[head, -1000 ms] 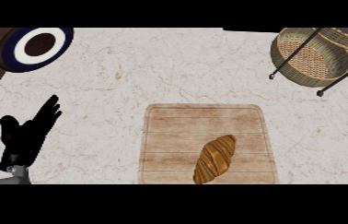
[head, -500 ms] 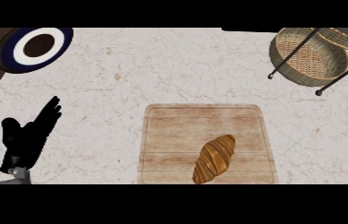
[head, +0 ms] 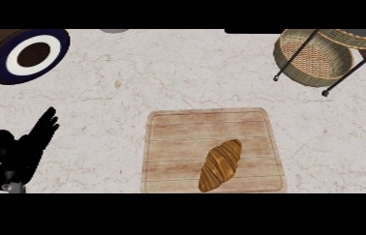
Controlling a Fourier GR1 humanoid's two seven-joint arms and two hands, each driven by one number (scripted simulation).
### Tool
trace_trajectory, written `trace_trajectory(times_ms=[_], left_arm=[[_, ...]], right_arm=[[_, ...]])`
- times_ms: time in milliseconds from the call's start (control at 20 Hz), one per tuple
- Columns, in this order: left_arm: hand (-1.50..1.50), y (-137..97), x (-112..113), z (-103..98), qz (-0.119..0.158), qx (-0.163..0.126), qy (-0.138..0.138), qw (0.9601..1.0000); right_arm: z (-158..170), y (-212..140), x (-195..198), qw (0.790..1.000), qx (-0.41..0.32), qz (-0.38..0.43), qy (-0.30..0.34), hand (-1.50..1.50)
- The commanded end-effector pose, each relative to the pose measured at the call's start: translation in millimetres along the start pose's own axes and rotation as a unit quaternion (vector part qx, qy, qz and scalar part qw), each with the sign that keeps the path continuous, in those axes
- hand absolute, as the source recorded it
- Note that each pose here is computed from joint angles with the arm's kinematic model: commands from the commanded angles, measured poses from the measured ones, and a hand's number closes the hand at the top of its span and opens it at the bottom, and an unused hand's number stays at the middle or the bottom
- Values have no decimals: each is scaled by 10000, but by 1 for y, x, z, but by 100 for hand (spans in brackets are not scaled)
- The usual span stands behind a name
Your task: Pick the bell pepper from the cutting board and place it in the tiered basket
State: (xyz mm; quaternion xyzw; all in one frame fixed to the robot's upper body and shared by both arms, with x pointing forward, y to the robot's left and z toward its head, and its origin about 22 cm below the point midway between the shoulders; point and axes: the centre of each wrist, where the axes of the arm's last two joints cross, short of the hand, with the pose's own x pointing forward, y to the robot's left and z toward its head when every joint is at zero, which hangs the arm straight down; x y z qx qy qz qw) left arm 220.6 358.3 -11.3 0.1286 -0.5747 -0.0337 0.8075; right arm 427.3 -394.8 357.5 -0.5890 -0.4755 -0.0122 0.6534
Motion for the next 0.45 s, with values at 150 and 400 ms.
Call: trace_trajectory(times_ms=[150, 400], left_arm=[[0, 5, -10, 0, 95, 206, 282, 9993], [0, 20, -14, 10, 100, 253, 369, 9989]], right_arm=[[-23, -35, -48, 9835, -3, -1808, -22, -150], [-33, -41, -93, 9703, 514, -2353, -225, -150]])
